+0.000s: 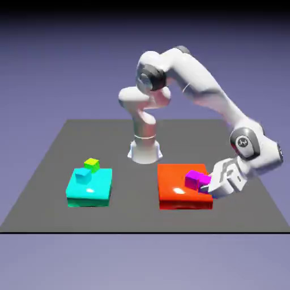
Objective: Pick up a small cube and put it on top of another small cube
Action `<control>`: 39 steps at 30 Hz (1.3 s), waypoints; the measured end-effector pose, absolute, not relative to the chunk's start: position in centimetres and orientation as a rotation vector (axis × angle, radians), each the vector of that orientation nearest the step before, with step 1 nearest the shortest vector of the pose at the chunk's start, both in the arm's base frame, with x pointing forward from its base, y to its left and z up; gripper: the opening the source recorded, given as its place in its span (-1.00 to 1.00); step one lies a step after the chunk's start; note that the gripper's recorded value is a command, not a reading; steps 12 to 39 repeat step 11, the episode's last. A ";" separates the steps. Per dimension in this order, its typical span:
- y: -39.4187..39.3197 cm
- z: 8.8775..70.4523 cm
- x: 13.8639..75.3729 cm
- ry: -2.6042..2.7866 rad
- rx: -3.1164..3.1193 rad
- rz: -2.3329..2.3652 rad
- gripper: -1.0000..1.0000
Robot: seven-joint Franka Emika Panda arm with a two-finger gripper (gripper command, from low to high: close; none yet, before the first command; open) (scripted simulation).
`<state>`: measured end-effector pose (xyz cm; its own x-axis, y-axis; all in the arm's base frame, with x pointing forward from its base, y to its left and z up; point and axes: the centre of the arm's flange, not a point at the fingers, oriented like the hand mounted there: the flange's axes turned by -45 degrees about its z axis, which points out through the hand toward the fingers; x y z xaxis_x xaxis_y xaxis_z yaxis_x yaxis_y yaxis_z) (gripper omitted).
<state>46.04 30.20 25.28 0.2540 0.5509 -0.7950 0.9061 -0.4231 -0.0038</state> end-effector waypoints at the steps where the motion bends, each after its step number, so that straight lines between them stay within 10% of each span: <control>1: 30.2 26.5 44.9 1.289 2.093 -1.047 -1.00; 8: 27.3 23.4 42.1 1.253 2.113 -1.066 -1.00; 9: 26.7 22.7 41.7 1.254 2.114 -1.067 1.00; 39: 26.7 22.7 41.7 1.254 2.113 -1.065 1.00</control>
